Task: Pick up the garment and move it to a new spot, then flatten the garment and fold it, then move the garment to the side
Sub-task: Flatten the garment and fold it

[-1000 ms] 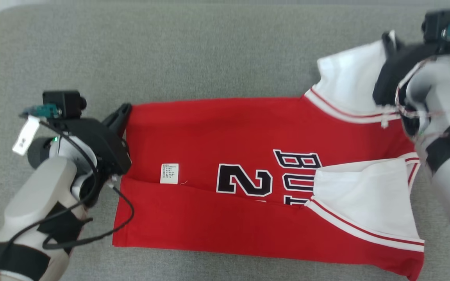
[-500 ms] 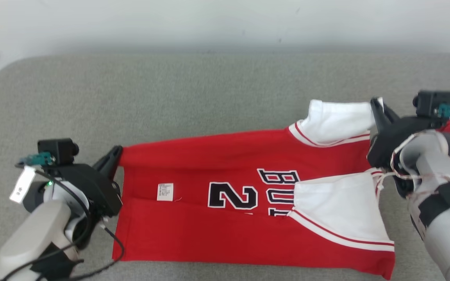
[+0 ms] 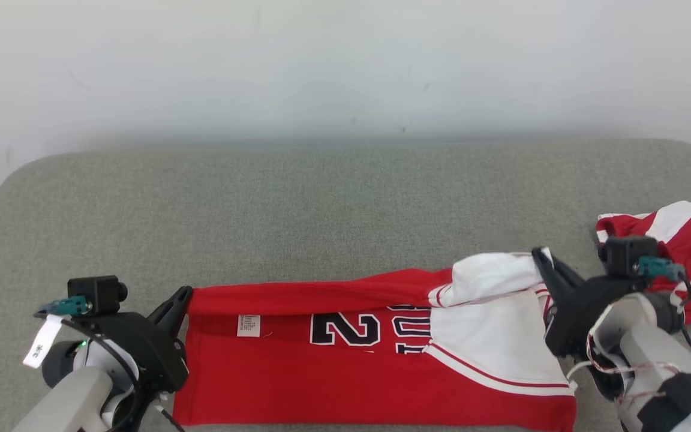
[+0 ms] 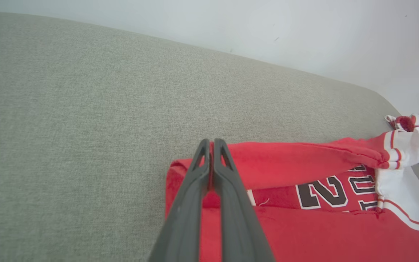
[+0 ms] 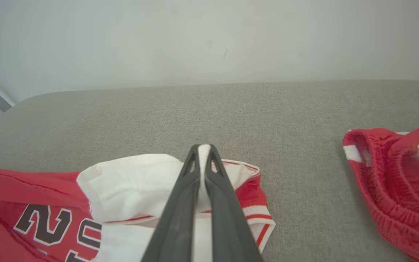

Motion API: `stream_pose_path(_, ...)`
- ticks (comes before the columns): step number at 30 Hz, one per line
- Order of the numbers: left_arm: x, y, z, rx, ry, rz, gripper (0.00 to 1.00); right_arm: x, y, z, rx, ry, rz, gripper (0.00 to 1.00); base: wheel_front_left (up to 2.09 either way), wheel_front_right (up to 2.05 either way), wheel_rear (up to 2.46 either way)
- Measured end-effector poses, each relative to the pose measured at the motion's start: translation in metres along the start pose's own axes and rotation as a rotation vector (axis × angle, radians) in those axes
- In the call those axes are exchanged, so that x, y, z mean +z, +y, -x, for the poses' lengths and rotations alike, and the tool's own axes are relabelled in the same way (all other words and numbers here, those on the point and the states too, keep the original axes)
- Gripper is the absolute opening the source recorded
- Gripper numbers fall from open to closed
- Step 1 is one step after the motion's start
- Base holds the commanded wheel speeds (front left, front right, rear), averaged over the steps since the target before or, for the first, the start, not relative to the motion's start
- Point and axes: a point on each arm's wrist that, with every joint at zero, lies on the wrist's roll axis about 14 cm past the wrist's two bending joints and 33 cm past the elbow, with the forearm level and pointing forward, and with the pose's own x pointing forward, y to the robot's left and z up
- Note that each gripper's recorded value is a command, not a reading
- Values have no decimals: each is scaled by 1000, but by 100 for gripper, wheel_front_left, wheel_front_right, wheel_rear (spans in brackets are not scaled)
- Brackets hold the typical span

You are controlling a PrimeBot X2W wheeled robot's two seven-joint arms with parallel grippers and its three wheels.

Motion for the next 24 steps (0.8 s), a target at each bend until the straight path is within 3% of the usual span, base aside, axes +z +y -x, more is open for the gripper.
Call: stream_pose_path(24, -51, -8, 15, -15, 90, 28, 0, -88, -2, 66, 53, 274, -56, 0, 0, 0, 0)
